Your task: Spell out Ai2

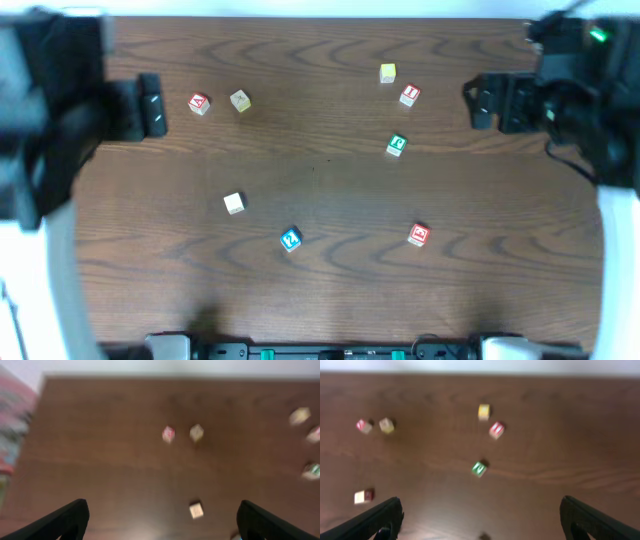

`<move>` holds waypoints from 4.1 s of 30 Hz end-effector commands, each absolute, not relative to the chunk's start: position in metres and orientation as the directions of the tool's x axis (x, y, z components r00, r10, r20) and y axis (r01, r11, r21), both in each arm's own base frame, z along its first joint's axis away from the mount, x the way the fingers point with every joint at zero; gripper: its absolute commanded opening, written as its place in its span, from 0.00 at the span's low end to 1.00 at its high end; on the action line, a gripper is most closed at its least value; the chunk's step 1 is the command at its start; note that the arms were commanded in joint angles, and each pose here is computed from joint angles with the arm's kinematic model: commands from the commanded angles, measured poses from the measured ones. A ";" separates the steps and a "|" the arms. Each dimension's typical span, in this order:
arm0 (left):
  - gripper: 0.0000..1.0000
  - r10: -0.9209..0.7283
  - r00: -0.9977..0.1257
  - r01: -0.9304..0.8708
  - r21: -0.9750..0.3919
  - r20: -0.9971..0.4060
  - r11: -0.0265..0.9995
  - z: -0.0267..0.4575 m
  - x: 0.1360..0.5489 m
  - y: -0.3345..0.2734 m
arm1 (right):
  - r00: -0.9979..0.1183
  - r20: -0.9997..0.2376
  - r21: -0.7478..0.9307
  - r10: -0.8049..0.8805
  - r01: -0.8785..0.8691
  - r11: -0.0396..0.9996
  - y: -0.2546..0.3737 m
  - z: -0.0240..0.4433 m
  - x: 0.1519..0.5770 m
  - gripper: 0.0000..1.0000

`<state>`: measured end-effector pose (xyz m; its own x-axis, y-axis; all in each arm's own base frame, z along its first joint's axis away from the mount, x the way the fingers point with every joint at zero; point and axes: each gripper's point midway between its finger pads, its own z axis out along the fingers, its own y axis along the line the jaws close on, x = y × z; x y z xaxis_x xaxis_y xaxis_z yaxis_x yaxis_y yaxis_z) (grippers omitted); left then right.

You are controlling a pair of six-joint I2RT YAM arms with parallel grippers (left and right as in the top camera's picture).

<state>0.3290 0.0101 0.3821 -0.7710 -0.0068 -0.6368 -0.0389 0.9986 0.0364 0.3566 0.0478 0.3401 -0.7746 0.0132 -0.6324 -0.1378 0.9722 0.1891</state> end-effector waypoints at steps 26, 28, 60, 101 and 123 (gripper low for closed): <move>0.95 -0.806 -0.565 -0.753 -0.289 -0.177 0.591 0.113 0.528 0.008 | -0.998 -0.026 0.165 0.054 0.049 0.985 0.092 0.091 0.421 0.99; 0.95 -0.876 -0.460 -0.826 -0.291 -0.146 0.483 0.106 0.529 0.012 | -0.999 -0.027 0.164 0.041 0.036 0.986 0.097 0.091 0.420 0.99; 0.45 -0.953 -0.277 -0.935 -0.192 -0.123 0.297 0.024 0.534 0.035 | -0.999 -0.038 0.084 -0.016 -0.019 0.996 0.108 0.089 0.416 0.99; 0.23 0.092 -0.996 0.091 0.065 -0.020 0.994 0.032 0.458 -0.133 | -1.000 -0.010 0.078 -0.016 -0.017 0.997 0.106 0.089 0.409 0.99; 0.16 0.144 -0.986 0.135 -0.107 0.078 0.985 0.020 0.413 -0.213 | -1.000 0.010 0.054 -0.016 -0.015 0.998 0.102 0.089 0.404 0.99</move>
<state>0.4140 -0.2122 0.0192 -0.9810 0.1612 0.1082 0.1411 0.9748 -0.1729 0.4022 0.0995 0.0851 -0.9996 -0.0195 0.0216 -0.0180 0.9976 0.0663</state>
